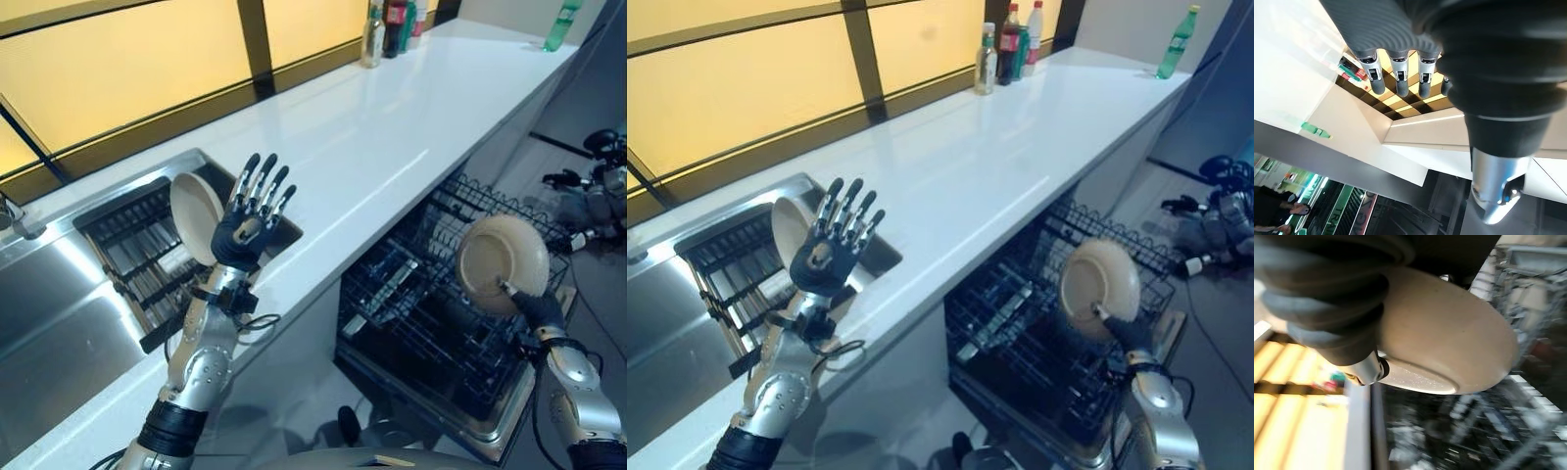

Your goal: Pick up plates and place into dishwasher.

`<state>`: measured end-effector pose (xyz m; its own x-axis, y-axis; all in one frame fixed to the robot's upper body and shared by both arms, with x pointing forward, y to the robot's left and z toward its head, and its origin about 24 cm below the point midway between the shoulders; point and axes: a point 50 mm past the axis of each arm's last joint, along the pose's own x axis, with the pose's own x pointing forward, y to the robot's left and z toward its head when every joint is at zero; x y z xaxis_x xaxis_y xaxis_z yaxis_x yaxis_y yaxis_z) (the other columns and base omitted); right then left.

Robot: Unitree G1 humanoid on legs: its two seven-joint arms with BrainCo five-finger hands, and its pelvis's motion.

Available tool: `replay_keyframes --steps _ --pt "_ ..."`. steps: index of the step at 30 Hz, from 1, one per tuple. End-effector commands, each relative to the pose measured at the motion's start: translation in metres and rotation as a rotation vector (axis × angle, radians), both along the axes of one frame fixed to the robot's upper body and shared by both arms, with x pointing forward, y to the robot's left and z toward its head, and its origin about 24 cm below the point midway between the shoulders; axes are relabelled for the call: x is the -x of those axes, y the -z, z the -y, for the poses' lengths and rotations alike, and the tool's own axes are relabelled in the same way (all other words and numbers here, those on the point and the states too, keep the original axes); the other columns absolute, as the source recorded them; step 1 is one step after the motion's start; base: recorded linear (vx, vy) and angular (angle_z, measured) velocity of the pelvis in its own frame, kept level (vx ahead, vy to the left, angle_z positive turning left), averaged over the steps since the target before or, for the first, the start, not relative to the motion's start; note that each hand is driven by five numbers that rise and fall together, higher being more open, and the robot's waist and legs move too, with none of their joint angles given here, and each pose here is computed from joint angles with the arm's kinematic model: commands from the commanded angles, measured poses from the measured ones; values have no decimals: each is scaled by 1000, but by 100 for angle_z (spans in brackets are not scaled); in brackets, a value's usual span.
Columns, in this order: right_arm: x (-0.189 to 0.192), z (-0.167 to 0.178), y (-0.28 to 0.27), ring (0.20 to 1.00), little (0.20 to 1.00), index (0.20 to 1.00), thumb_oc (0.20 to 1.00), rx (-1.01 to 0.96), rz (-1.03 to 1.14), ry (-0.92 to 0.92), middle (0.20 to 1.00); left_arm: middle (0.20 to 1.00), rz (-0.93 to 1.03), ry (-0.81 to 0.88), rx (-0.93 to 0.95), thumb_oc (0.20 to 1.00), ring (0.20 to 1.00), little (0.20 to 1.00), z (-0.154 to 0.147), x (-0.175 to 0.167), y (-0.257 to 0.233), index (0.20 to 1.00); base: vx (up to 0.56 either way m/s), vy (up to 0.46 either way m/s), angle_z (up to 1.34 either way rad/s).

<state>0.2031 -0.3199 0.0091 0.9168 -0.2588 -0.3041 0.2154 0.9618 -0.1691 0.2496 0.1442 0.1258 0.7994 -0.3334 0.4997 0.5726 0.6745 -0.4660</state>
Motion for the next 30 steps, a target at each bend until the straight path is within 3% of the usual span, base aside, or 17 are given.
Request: replay_keyframes --steps 1,8,12,24,30 --pt "-18 16 -17 200 200 200 200 98 -9 -84 200 1000 93 19 -33 1000 1000 1000 -7 -4 -20 1000 35 -52 15" --pt "0 62 -5 200 200 200 200 444 -377 -152 200 1000 112 68 -78 1000 1000 1000 1 -8 -25 1000 34 -32 10" --pt "1 73 -8 200 200 200 200 595 -470 -201 200 1000 119 91 -89 1000 1000 1000 3 -7 -28 1000 4 -11 2" --pt "-22 25 -4 200 200 200 200 622 -354 -458 200 1000 113 128 -98 1000 1000 1000 8 -6 -23 1000 -6 -31 5" --pt "-27 16 0 200 200 200 200 621 -308 -446 200 1000 97 137 -108 1000 1000 1000 7 -6 -20 1000 12 -65 2"
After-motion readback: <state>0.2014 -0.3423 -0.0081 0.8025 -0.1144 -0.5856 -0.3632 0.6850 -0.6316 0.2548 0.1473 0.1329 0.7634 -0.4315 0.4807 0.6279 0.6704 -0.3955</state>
